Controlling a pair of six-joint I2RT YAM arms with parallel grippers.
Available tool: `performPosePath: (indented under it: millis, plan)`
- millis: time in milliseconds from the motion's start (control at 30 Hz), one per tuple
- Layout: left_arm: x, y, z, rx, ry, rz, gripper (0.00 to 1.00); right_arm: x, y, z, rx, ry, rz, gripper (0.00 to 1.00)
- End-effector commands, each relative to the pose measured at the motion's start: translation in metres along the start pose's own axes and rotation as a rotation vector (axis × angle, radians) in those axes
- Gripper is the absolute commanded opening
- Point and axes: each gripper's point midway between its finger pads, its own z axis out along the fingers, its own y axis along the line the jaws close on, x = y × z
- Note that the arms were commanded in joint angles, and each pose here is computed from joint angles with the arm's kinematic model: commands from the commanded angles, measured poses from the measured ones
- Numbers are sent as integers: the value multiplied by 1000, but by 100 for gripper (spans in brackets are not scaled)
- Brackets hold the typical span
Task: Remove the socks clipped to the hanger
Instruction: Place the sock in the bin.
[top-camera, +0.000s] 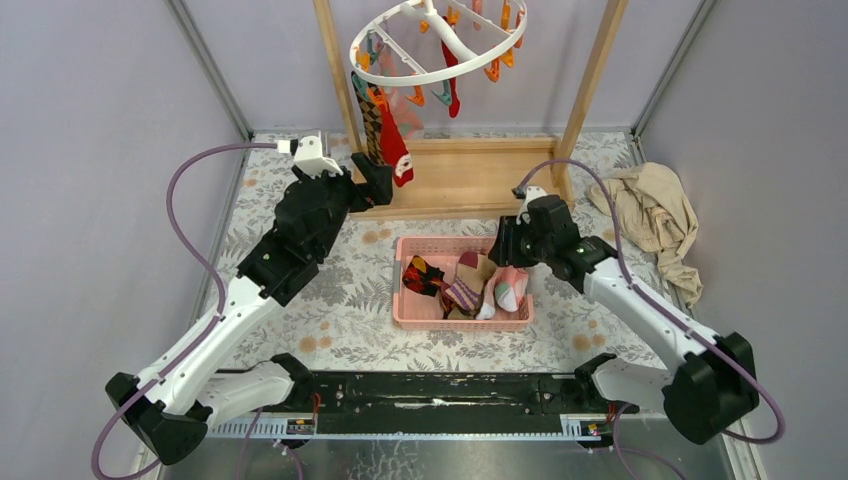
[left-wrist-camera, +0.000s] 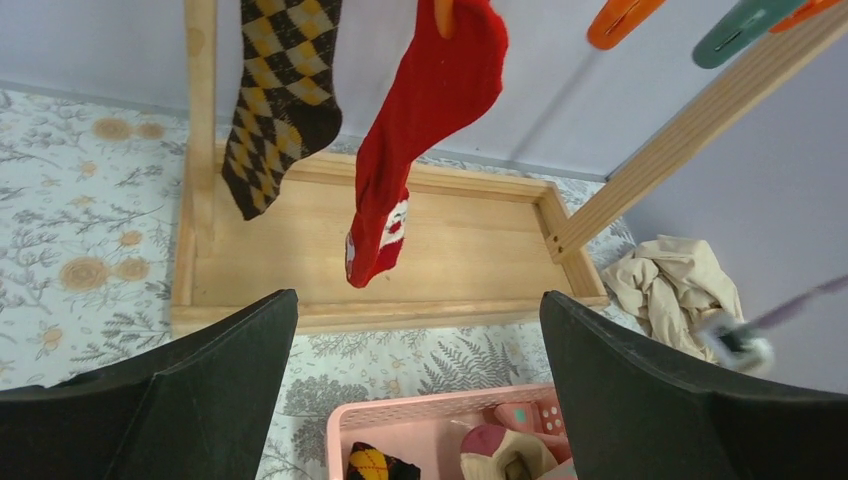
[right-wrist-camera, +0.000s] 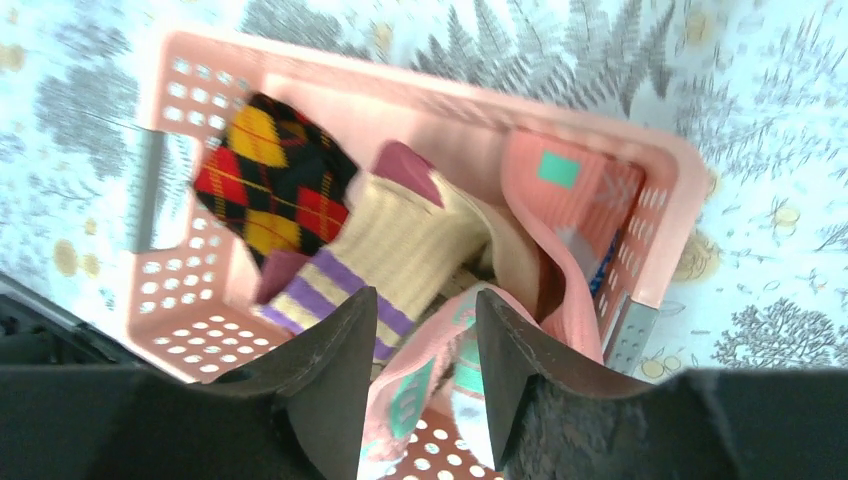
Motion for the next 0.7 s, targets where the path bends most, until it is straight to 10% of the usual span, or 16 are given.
performPosePath:
  millis: [0,667]
  plan:
    - [-3,18,-7,-87,-32,-16,99,-33,22,-38,-16,-112,-71,49]
    - [-2,36,-12,-172,-33,-4,99,62,19,67,-52,98,-60,43]
